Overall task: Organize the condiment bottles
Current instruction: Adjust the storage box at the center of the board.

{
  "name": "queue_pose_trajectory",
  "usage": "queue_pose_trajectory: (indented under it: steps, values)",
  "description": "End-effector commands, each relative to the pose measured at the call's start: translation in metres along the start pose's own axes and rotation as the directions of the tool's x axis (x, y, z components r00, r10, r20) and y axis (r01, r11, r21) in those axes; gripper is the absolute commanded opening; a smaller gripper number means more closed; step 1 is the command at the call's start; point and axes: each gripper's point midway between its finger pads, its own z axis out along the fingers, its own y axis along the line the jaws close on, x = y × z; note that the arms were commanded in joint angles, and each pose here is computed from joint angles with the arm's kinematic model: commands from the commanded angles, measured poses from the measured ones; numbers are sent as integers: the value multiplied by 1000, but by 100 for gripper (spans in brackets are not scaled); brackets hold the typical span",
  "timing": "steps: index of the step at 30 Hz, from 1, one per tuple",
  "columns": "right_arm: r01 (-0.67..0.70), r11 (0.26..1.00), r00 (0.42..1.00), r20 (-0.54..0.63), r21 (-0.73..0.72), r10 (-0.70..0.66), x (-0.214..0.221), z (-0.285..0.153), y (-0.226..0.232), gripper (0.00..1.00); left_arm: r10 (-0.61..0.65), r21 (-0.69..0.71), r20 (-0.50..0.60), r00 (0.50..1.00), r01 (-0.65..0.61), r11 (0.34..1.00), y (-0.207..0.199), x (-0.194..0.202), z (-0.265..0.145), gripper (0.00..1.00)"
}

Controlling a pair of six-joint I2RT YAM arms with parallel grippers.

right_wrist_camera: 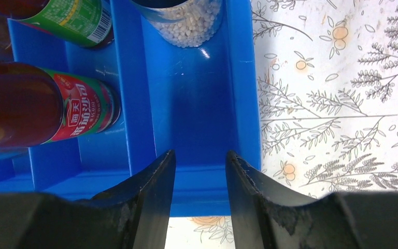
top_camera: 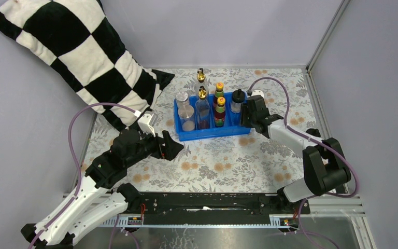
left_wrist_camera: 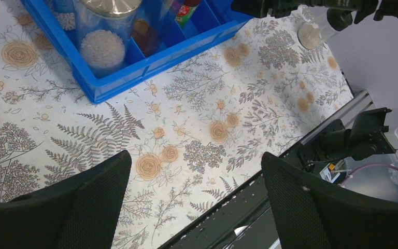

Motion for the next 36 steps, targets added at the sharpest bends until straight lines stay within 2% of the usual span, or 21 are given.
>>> queue_pose_trajectory:
  steps: [1, 27, 33, 36]
  values:
    - [8, 998, 985, -172, 62, 3, 58, -16, -25, 48, 4, 19, 33, 999, -5, 1000, -5, -7, 0, 99]
    - [-21, 999, 973, -231, -25, 15, 103, -35, -6, 47, 5, 23, 36, 999, -5, 1000, -6, -8, 0, 99]
    - [-23, 999, 977, -213, -26, 17, 101, -37, -3, 47, 4, 24, 36, 999, -5, 1000, -6, -8, 0, 99]
    - [-29, 1000, 986, -164, -2, 28, 88, -41, -7, 48, 4, 20, 34, 999, -5, 1000, -5, -7, 1, 99]
